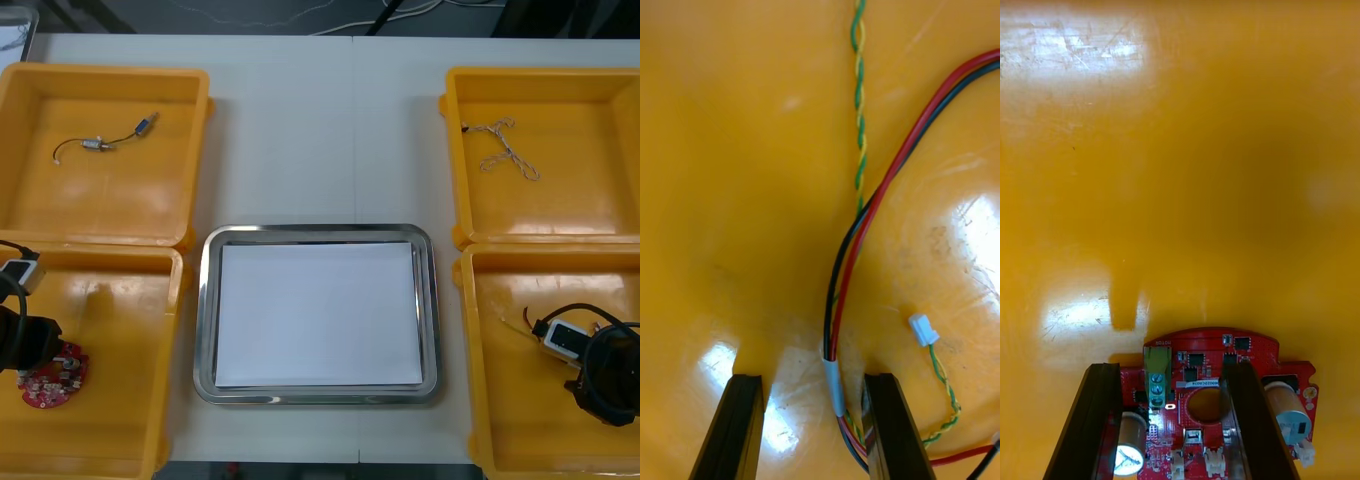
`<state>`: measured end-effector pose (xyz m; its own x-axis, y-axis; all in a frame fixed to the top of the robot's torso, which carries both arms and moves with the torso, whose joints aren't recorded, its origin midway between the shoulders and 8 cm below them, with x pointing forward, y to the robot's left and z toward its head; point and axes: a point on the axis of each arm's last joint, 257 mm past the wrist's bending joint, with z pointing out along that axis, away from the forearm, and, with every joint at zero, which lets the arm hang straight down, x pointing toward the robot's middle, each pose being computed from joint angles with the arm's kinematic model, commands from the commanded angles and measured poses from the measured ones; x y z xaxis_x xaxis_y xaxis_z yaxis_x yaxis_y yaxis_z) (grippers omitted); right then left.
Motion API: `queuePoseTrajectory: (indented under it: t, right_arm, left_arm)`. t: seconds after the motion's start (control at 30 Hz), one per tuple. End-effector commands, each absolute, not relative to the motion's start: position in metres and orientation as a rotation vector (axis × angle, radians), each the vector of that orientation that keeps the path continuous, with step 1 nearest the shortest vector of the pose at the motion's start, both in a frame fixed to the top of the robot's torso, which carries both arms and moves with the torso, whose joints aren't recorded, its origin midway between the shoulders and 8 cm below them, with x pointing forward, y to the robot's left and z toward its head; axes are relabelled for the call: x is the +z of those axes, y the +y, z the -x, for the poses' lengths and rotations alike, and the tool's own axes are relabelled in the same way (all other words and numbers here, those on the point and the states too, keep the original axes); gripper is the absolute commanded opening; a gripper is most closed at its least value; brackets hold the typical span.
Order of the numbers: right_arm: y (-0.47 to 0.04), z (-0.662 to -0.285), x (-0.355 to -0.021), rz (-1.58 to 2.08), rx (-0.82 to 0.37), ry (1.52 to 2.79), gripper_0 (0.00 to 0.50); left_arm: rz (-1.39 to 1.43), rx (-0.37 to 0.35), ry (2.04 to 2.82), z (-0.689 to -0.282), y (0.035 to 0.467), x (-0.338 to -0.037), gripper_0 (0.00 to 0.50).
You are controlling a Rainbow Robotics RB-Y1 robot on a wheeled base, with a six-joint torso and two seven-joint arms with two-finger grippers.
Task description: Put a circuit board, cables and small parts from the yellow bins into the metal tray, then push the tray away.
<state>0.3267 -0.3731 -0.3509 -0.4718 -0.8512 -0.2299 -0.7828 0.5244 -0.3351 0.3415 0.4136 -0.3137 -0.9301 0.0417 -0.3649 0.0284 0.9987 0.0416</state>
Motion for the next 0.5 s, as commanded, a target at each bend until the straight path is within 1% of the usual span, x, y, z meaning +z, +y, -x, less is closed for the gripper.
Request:
queuePoseTrajectory:
  t: [0.03, 0.07, 0.1, 0.13, 0.17, 0.4, 0.5]
  right_arm:
    - [-0.371, -0.319, -0.368, 1.334, -0.226, 2.439, 0.288]
    - [-0.370, -0.319, -0.368, 1.335, -0.224, 2.439, 0.224]
    - [-0.371, -0.320, -0.368, 1.331, -0.225, 2.440, 0.170]
    - [-0.371, -0.320, -0.368, 1.328, -0.226, 2.443, 0.058]
    - [-0.370, -0.321, -0.367, 1.323, -0.225, 2.441, 0.004]
    - [-0.368, -0.325, -0.364, 1.308, -0.217, 2.435, 0.000]
    - [-0.370, -0.328, -0.358, 1.299, -0.226, 2.424, 0.000]
  left_arm:
    - [-0.091, 0.114, 2.755, -0.350, 0.425, -0.304, 0.365]
    - [-0.093, 0.117, 2.759, -0.350, 0.425, -0.305, 0.361]
    - [-0.094, 0.119, 2.760, -0.349, 0.425, -0.306, 0.361]
    - [-0.095, 0.124, 2.761, -0.349, 0.426, -0.307, 0.356]
    - [-0.098, 0.125, 2.763, -0.349, 0.425, -0.307, 0.354]
    - [-0.087, 0.122, 2.774, -0.347, 0.427, -0.312, 0.333]
    - [-0.087, 0.128, 2.775, -0.347, 0.428, -0.314, 0.298]
